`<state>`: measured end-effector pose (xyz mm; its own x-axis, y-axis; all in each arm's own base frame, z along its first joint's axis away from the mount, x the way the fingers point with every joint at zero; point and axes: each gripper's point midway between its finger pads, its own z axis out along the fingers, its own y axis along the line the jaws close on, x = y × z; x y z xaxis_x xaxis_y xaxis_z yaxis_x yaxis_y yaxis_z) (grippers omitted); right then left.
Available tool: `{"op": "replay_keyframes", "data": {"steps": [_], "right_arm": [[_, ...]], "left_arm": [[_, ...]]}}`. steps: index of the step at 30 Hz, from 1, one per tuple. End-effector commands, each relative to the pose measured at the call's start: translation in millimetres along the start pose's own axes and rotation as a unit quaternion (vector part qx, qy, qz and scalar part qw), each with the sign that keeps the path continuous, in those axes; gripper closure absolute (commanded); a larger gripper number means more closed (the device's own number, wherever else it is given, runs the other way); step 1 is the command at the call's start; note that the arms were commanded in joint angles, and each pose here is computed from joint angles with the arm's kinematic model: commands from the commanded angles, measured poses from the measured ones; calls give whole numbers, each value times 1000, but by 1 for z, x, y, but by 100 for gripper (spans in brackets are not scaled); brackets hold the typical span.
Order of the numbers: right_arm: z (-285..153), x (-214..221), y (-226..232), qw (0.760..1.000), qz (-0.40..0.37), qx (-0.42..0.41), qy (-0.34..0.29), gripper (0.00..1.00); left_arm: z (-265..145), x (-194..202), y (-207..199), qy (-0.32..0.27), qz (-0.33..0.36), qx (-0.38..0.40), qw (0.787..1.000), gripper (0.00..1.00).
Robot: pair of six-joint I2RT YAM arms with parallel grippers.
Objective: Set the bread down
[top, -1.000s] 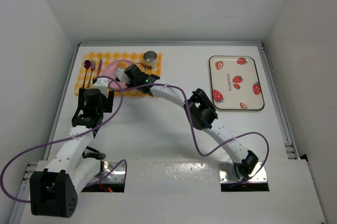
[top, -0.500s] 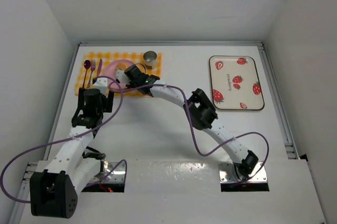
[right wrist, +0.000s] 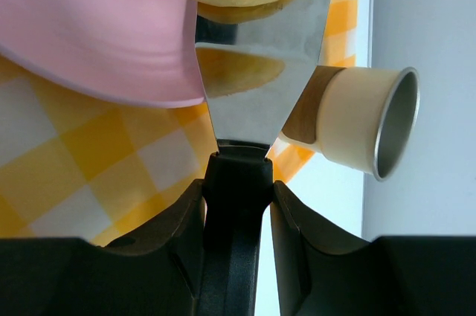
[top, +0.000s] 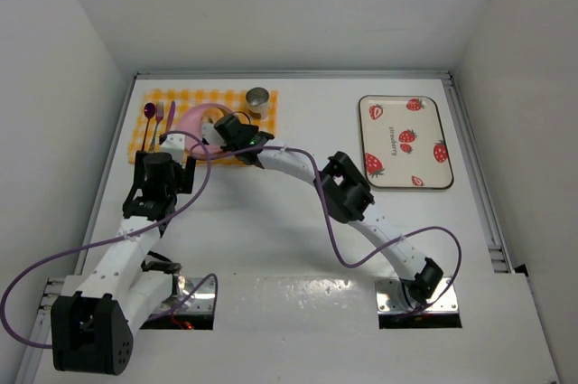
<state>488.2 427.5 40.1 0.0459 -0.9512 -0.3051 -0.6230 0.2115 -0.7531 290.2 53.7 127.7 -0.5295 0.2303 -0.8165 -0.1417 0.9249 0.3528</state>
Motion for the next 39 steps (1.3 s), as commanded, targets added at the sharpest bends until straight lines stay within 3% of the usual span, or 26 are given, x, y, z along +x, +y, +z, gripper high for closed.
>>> {"op": "replay_keyframes", "data": {"steps": [1,18,28,30,32,33,34,35,36,37,38,39], "right_arm": [[-39,-16,-64,997,7,72,-9,100],[-76,-18,-124,987,3,161,3,100],[-133,-33,-199,964,57,257,-26,100],[-160,-20,-235,949,123,289,-31,100],[-151,16,-219,949,187,252,-1,100],[-181,43,-257,933,240,266,-11,100],[-160,72,-214,920,325,220,12,100],[-189,95,-232,904,376,205,-1,100],[-179,118,-224,871,461,169,-6,100],[-156,143,-161,856,508,93,26,100],[-169,161,-183,828,551,106,2,100],[-158,170,-147,825,561,63,16,100]], "left_arm": [[-2,-13,-2,-23,-3,6,1000,0],[-1,-13,-2,-15,0,8,1000,0],[-2,-17,-3,-13,1,13,1000,0],[-2,-14,-3,-7,3,14,1000,0],[-1,-19,-3,-5,-1,15,1000,0],[-1,-19,-3,-5,-6,15,1000,0],[0,-21,-4,-1,-12,16,1000,0],[1,-26,-5,-3,-12,20,1000,0],[1,-26,-6,-3,-20,20,1000,0],[2,-29,-8,-4,-26,25,999,0],[2,-36,-10,-11,-41,31,999,0],[3,-31,-12,-1,-45,33,998,0]]}}
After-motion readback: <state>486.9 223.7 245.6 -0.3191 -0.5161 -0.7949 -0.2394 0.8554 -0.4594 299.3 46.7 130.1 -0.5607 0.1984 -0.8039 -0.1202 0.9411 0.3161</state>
